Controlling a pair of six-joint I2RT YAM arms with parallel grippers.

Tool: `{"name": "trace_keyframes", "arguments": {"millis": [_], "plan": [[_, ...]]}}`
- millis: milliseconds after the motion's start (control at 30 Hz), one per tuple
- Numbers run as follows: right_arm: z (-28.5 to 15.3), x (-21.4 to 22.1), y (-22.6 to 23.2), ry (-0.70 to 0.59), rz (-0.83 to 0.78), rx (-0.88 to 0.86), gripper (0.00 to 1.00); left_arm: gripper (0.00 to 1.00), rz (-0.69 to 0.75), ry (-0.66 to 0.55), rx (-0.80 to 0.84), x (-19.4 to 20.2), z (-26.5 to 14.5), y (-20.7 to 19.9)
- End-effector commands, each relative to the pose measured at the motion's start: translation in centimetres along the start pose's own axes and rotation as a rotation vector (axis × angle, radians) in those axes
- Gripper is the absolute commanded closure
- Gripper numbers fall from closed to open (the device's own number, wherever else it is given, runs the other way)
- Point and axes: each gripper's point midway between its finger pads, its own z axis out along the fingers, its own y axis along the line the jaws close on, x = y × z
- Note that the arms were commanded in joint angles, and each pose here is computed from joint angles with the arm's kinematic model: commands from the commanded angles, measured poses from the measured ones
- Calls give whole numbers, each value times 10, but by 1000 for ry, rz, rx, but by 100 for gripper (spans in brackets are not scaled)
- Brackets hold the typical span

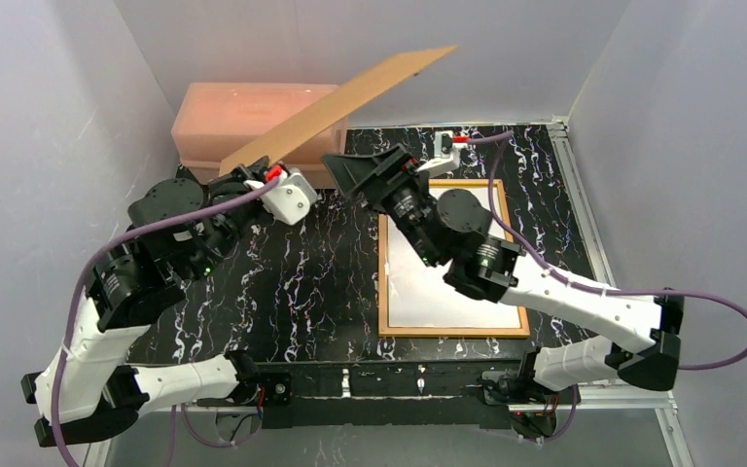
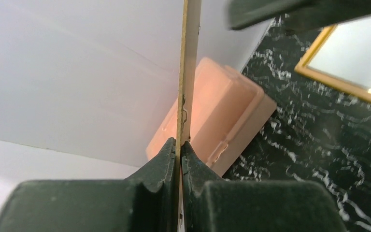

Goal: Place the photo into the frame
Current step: Turn over the photo frame item.

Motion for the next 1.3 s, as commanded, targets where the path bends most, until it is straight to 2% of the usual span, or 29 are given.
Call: {"name": "trace_keyframes", "arguments": {"millis": [0, 167, 233, 300, 433, 600, 667, 833, 1000, 1200, 1267], "plan": [[-18, -21, 14, -29, -61, -125, 1, 100, -244, -189, -191, -39, -25, 62], [-28, -30, 22, -11, -175, -218, 1, 100, -372, -288, -204, -62, -35, 80], [-23, -33, 10, -6, -218, -233, 1, 100, -442, -359, -208, -76, -45, 93], [-9, -42, -3, 3, -195, -290, 1, 100, -514, -386, -204, -84, -51, 102], [23, -57, -16, 71, -60, -568, 1, 100, -626, -454, -174, -96, -68, 111], [14, -63, 12, 170, 24, -1018, 1, 100, -723, -494, -104, -103, -87, 114], [11, -66, 16, 185, 16, -1116, 1, 100, -752, -508, -82, -103, -93, 112], [19, -72, 14, 167, -50, -1148, 1, 100, -794, -521, -53, -103, -102, 108], [14, -80, 33, 144, -91, -1233, 1, 100, -836, -528, -38, -103, -107, 107], [22, -86, 36, 111, -80, -1227, 1, 100, -880, -543, -22, -104, -113, 108], [18, -89, 40, 105, -67, -1258, 5, 100, -886, -544, -21, -104, -114, 108]]}}
